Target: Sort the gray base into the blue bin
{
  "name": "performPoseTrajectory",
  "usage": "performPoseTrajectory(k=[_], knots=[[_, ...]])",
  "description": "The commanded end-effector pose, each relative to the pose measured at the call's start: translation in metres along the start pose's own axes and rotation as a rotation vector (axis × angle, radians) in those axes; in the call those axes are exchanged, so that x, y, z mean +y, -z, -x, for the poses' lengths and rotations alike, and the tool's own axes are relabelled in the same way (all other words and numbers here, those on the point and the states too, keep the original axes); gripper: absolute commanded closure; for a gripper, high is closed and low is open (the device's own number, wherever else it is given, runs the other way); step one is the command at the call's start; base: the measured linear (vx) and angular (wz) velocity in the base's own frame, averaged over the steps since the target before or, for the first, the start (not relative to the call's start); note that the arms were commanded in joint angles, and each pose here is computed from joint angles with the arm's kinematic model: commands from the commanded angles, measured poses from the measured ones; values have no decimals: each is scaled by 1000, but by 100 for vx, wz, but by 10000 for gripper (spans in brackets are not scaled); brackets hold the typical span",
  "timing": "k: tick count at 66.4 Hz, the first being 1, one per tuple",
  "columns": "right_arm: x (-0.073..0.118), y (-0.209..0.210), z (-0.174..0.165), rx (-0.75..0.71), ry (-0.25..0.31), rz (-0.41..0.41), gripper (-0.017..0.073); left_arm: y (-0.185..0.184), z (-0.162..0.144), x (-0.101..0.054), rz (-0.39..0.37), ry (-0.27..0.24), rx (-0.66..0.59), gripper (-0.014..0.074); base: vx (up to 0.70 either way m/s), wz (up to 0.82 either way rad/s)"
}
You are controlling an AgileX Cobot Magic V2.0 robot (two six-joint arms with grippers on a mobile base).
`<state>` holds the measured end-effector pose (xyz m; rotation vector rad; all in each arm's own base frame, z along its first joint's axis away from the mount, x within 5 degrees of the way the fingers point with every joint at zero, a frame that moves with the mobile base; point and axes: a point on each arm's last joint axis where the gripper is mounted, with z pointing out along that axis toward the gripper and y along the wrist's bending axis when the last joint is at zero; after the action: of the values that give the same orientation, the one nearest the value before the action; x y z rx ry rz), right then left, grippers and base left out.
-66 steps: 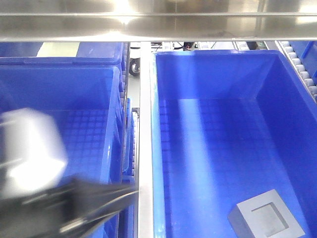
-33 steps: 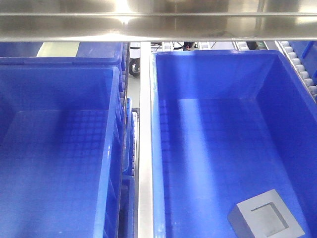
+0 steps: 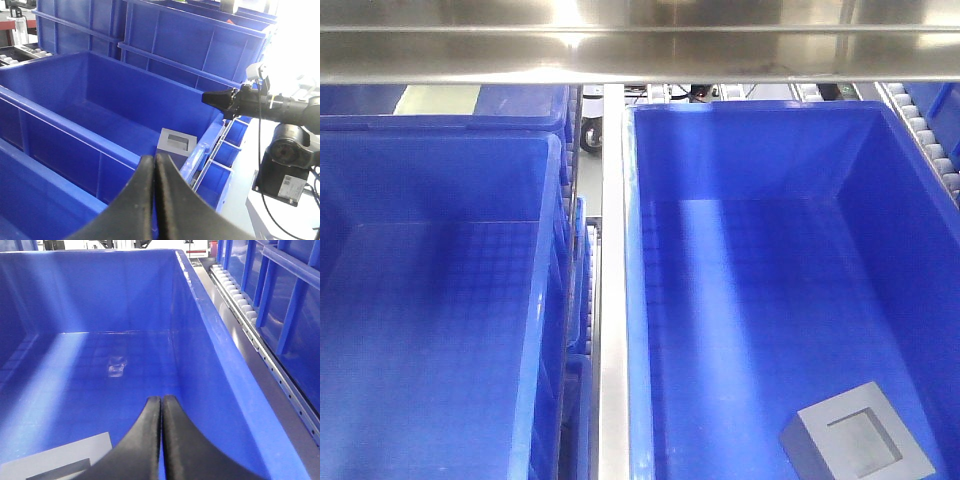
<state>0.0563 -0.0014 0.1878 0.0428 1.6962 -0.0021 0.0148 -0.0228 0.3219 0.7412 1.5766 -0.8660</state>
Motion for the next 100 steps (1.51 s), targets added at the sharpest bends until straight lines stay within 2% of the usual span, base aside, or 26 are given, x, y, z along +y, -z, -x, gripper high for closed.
performPoseTrajectory(k=[1,38,52,72,81,89,100], knots=[[0,-2,1,-21,16,-4,564,1,12,-2,-15,6,-74,600,0,0],[0,-2,1,-21,16,-4,564,1,12,-3,-25,17,-72,600,0,0],[0,-2,1,-21,16,-4,564,1,11,-9,-90,-73,-70,600,0,0],[0,-2,1,-21,16,-4,564,1,11,-8,-82,-87,-71,600,0,0],[0,-2,1,-21,16,-4,564,1,12,-3,20,-161,-80,600,0,0],[0,-2,1,-21,16,-4,564,1,13,2,159,-173,-87,600,0,0],[0,-2,1,-21,16,-4,564,-1,7,12,435,-154,-94,600,0,0]])
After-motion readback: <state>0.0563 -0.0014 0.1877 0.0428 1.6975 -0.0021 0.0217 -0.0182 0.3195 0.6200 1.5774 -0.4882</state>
